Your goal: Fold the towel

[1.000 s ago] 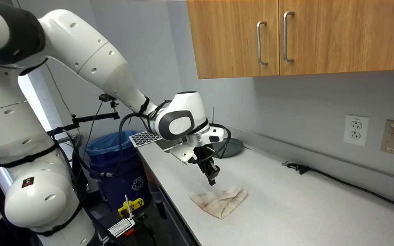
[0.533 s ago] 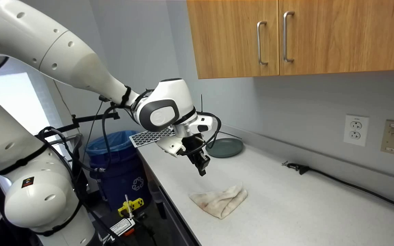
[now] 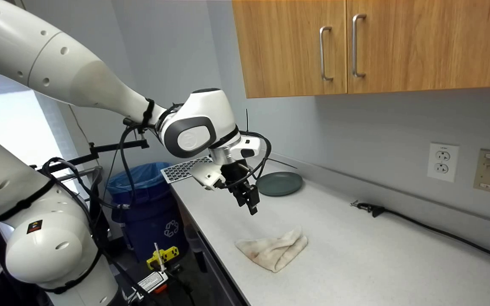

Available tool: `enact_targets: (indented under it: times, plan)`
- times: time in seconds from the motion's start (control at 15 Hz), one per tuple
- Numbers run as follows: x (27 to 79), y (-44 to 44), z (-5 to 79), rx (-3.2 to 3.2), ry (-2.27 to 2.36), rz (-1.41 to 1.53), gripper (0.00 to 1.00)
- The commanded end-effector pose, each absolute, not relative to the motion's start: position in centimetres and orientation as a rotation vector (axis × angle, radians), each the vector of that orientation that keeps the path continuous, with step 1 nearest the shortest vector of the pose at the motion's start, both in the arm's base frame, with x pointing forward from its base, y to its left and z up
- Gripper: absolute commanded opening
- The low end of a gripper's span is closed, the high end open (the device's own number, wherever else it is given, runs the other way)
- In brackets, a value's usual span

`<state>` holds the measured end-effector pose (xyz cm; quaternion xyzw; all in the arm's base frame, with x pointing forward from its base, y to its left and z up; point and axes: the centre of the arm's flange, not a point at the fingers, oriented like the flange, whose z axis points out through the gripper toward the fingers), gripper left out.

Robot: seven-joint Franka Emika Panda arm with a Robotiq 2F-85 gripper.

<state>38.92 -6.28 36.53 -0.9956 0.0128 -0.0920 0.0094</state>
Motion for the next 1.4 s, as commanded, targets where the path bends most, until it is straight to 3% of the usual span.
enact_targets:
  times: [0.0,0.13,1.33]
  plan:
    - [37.0,-7.5,39.1,-3.039,0.059,-0.349,0.94]
    - [36.8,-8.1,39.8,-3.008,0.075,-0.379,1.0]
    - [37.9,-8.8,39.9,-3.011,0.111,-0.428,1.0]
